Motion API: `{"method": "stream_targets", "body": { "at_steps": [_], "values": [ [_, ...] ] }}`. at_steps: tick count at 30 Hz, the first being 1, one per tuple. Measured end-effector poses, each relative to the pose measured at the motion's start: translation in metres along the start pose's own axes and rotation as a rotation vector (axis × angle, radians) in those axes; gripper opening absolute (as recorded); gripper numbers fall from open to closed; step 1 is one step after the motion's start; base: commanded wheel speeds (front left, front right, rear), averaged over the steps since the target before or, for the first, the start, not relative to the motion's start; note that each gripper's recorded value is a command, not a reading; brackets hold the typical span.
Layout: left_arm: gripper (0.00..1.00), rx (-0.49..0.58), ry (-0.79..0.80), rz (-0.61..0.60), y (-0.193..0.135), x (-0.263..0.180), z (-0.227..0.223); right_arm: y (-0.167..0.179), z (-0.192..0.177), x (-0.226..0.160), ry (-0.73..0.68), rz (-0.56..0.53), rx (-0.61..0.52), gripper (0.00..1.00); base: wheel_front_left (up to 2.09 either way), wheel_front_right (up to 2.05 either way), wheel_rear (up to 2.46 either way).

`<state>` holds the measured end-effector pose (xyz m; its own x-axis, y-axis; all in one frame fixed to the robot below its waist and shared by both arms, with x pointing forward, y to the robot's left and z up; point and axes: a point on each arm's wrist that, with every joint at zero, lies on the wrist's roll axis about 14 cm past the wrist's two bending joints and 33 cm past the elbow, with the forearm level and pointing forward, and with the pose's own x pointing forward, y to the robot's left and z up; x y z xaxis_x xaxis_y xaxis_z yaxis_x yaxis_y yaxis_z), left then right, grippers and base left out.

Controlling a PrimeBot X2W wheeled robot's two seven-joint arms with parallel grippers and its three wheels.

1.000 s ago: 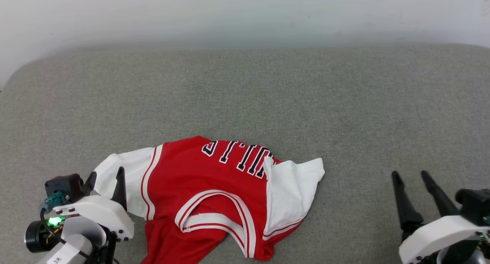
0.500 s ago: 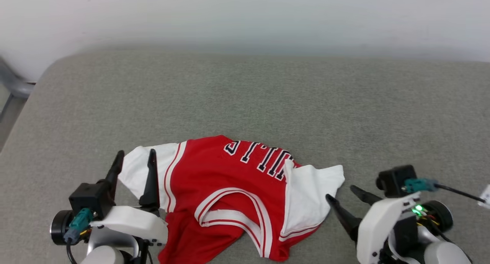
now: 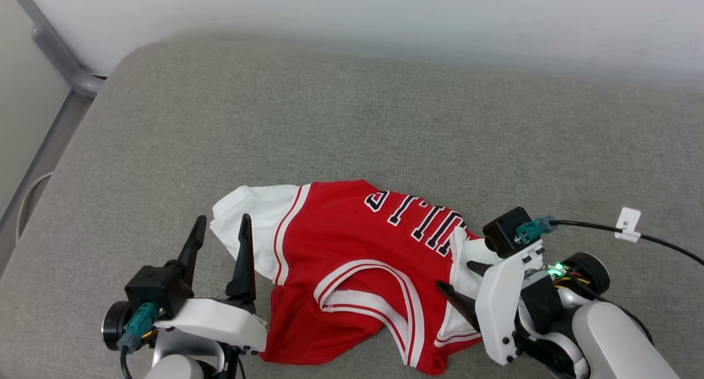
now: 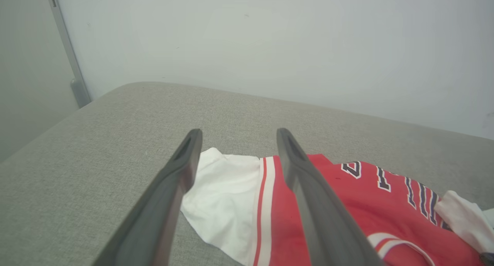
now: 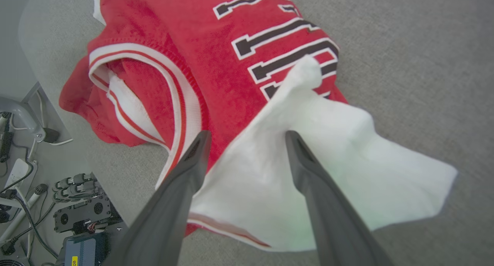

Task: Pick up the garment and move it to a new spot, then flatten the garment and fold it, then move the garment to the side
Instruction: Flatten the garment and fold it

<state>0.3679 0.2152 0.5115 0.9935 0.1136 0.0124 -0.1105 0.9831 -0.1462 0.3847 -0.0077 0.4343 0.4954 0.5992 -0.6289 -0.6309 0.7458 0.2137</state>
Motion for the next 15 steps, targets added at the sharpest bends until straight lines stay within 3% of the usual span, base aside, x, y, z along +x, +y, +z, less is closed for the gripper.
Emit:
{"method": "stream_targets", "body": {
  "at_steps": [2,3,4,5,11,15],
  "values": [
    [1.0,-0.005,0.007,0.004,0.0,-0.001,-0.003,-0.001,-0.005,0.004,0.036,0.004,-0.007,1.0,0.0,0.0,0.0],
    [1.0,-0.008,0.01,0.006,0.001,-0.001,-0.004,-0.003,-0.01,0.006,0.064,0.001,-0.008,0.47,0.0,0.0,0.0],
    [1.0,-0.007,0.01,0.007,0.001,0.0,-0.005,-0.005,-0.013,0.006,0.077,-0.001,-0.008,0.09,0.0,0.0,0.0],
    [1.0,-0.004,0.01,0.011,0.002,0.0,-0.005,-0.007,-0.012,0.006,0.074,-0.006,-0.006,0.0,0.0,0.0,0.0],
    [1.0,-0.017,0.009,0.011,0.002,-0.001,-0.007,-0.027,0.005,-0.008,-0.003,-0.068,0.013,0.0,0.0,0.0,0.0],
    [1.0,-0.018,0.004,-0.002,-0.001,-0.001,-0.006,-0.056,0.021,-0.032,-0.109,-0.165,0.062,0.0,0.0,0.0,0.0]
  ]
}}
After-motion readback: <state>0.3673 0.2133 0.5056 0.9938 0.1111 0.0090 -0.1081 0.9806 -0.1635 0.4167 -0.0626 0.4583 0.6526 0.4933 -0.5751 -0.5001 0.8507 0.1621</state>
